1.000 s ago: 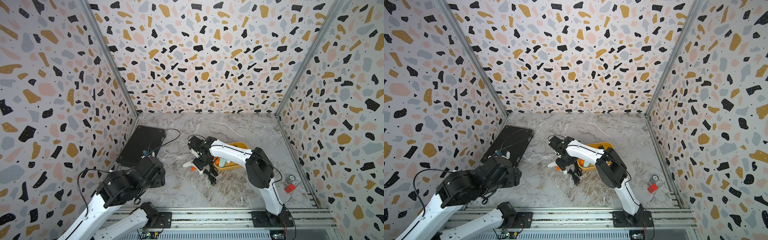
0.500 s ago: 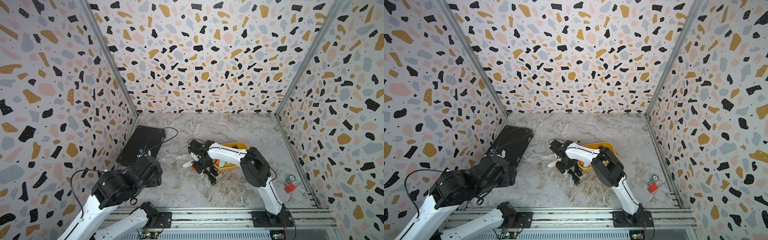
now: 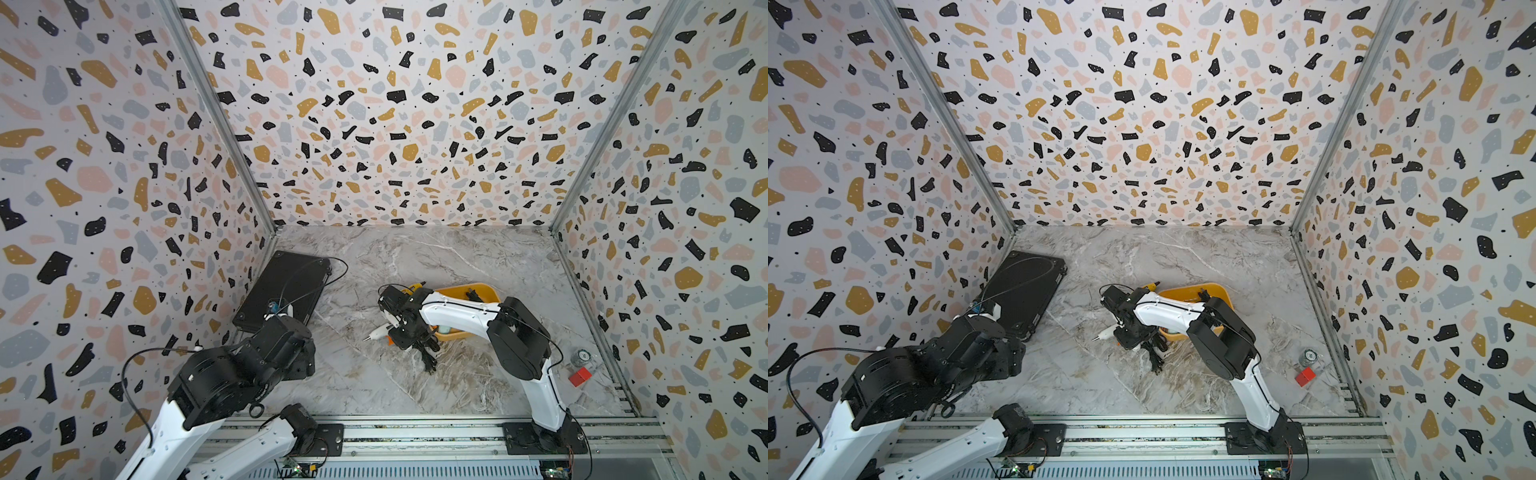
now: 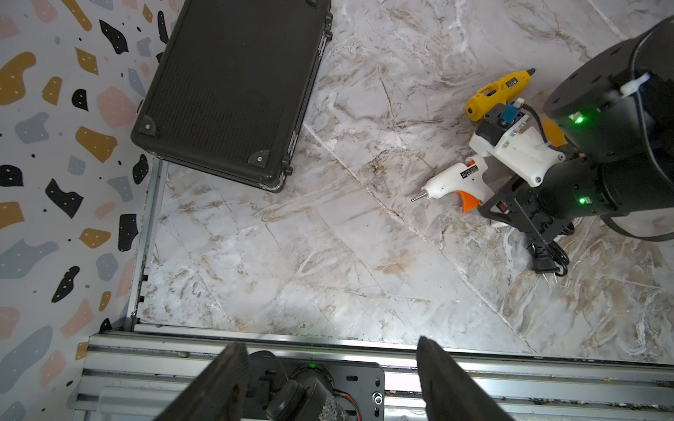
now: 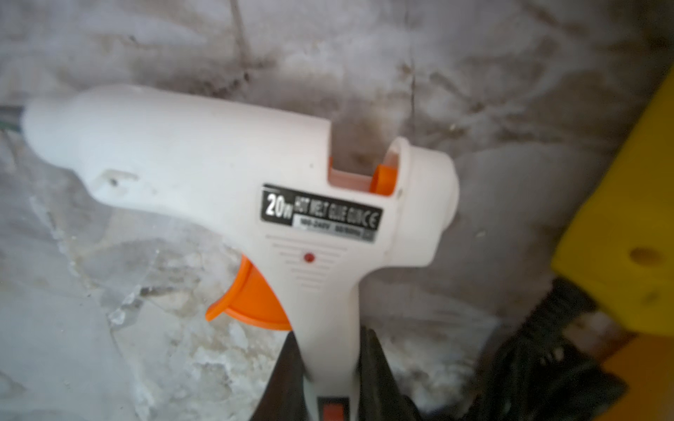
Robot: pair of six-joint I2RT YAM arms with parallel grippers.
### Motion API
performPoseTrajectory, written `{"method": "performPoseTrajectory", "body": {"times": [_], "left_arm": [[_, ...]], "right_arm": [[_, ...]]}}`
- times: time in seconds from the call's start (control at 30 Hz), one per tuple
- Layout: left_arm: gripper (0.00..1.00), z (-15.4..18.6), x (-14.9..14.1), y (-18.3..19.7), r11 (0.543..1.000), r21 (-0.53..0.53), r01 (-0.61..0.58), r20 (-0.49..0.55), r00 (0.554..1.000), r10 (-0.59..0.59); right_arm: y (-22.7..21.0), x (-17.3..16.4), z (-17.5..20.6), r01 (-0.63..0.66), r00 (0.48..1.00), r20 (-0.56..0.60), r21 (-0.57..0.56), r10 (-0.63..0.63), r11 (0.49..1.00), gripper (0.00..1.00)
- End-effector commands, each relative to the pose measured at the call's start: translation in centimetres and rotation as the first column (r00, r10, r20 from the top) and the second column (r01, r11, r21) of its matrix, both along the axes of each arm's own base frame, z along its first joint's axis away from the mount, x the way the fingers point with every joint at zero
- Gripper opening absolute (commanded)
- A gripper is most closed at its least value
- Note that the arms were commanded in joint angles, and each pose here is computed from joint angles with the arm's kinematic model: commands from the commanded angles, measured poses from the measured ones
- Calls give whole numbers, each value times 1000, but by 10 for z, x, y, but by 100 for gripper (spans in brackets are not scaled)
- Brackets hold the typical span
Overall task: Put the hot melt glue gun into the storage box
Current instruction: Pick up the hot melt adhesive gun from the center of the board.
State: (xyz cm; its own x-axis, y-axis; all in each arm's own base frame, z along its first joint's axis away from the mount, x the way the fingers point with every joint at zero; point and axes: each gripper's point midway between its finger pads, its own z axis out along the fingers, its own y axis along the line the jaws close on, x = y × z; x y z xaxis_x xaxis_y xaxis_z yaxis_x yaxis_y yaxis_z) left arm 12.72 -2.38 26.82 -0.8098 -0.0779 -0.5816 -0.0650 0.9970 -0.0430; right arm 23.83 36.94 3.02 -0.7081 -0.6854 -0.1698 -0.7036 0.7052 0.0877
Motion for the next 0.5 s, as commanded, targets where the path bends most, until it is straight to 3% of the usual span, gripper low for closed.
{"method": "performPoseTrajectory", "body": {"times": [0.0, 0.23, 0.47], "left_arm": [[76, 8, -4, 10, 1000, 11, -14, 28, 1000, 13], [76, 6, -16, 19, 1000, -9, 0, 46, 999, 1], [76, 0, -13, -10, 981, -110, 159, 107, 983, -147]], "right_arm": [[-8, -8, 46, -31, 998, 56, 13, 31, 999, 1], [-4, -35, 119, -206, 963, 193, 81, 188, 975, 0], [0, -94, 151, -453, 861, 307, 99, 406, 886, 0]]}}
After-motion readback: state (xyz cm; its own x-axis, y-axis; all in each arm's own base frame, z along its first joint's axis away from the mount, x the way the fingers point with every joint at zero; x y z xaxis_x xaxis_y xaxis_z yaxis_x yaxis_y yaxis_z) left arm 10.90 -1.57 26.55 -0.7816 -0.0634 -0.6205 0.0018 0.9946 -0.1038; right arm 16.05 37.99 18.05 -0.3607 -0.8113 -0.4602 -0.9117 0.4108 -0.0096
